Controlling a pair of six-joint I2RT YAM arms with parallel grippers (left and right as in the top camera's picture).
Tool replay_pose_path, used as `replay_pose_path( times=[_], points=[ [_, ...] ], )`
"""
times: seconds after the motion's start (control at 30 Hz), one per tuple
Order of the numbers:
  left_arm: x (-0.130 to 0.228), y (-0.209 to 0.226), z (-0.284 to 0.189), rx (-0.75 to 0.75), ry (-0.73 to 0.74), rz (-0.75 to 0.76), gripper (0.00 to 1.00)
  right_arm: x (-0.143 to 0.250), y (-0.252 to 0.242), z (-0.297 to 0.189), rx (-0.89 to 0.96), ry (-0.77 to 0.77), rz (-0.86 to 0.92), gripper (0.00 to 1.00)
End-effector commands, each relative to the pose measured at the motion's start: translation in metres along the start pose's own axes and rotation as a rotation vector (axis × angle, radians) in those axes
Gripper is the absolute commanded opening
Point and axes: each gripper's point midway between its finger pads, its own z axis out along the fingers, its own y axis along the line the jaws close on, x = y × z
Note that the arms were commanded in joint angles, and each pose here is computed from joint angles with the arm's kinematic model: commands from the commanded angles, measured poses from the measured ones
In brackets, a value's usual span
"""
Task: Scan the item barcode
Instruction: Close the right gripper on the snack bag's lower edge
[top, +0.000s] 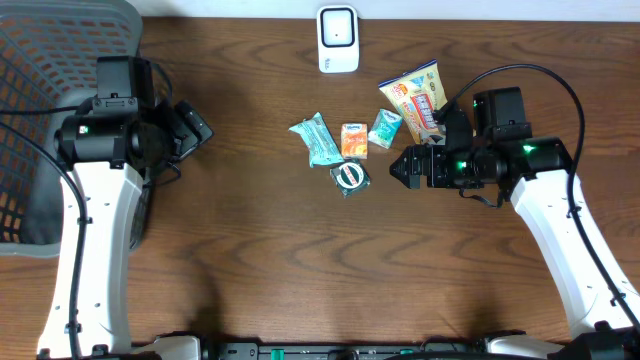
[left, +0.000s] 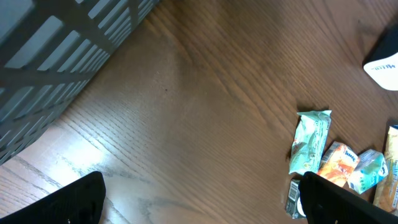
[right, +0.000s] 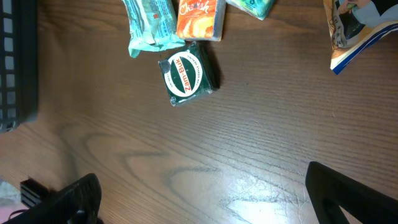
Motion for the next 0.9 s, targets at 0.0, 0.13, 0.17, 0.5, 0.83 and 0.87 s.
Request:
replay_pose_path(
  times=[0.0, 0.13, 0.17, 0.5, 0.83, 0.87],
  points=[
    [-0.002, 0.003, 0.0, -0.013, -0.008, -0.006, 0.98, -0.003, 0.005, -0.003, -0.007, -0.011, -0.009, 0.99],
    [-0.002, 0.003, 0.001, -0.013, -0.007, -0.006, 0.98, -0.003, 0.005, -0.003, -0.007, -0.011, -0.008, 0.99],
    [-0.002, 0.003, 0.001, -0.013, -0.008, -0.006, 0.98, -0.003, 0.005, -0.003, -0.007, -0.011, -0.009, 0.99],
    [-0.002, 0.003, 0.001, -0.013, -0.007, -0.006, 0.98, -0.004, 0.005, -0.003, -0.007, -0.014, -0.01, 0.99],
    [-0.002, 0.003, 0.0, -0.013, -0.008, -0.006, 0.98, -0.018, 0.003, -0.004, 0.009, -0.07, -0.035, 0.99],
    [-0.002, 0.003, 0.001, -0.013, -0.008, -0.006, 0.98, -0.019, 0.003, -0.004, 0.009, -0.074, -0.036, 0.99]
  ],
)
